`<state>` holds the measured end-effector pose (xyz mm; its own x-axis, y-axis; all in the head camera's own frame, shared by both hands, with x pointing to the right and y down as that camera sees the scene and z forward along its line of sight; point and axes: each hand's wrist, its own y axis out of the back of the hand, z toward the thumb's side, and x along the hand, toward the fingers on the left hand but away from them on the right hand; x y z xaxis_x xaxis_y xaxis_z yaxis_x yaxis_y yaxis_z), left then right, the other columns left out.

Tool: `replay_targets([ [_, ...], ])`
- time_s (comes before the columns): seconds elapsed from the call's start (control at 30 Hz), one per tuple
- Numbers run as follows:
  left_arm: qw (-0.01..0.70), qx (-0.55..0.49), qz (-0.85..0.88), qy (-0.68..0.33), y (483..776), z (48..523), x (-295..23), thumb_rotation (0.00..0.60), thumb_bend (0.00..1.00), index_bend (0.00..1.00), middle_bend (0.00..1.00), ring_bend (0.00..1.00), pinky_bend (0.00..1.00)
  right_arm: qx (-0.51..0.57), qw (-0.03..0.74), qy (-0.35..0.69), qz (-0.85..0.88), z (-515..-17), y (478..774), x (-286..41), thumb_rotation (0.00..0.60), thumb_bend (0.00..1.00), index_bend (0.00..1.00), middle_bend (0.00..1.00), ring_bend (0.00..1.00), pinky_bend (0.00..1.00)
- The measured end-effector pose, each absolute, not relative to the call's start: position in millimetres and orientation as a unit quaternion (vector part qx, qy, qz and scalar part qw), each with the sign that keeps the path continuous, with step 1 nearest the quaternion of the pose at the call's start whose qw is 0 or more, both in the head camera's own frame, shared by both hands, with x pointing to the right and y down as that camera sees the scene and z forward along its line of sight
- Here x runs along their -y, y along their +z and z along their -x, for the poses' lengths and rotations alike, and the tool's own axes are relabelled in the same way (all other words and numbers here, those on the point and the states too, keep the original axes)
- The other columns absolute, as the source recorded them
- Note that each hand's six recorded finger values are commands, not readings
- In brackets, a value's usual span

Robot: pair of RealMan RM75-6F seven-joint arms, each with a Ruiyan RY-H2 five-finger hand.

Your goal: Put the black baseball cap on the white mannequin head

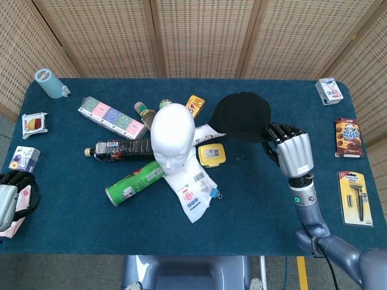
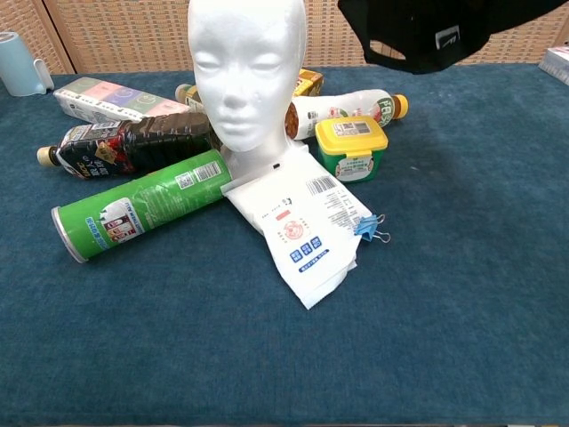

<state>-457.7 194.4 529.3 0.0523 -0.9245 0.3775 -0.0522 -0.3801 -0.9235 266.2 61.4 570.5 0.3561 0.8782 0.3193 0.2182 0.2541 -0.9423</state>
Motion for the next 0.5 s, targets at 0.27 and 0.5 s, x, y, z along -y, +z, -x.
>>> replay_targets([
  [0.27, 0.385, -0.396, 0.616, -0.561, 533.3, 456.3, -196.1, 0.6, 0.31, 0.52, 0.38, 0.27, 0.3, 0.51, 0.623, 0.249, 0.538, -251.2, 547.5, -47.3, 0.6, 0.47, 0.63, 0.57, 0.68, 0.8],
  [0.5, 0.381, -0.395, 0.621, -0.559, 538.2, 455.2, -196.5, 0.6, 0.31, 0.52, 0.38, 0.27, 0.3, 0.512, 0.633, 0.231, 0.533, -224.0, 528.0, -33.4, 0.6, 0.47, 0.63, 0.57, 0.68, 0.8],
])
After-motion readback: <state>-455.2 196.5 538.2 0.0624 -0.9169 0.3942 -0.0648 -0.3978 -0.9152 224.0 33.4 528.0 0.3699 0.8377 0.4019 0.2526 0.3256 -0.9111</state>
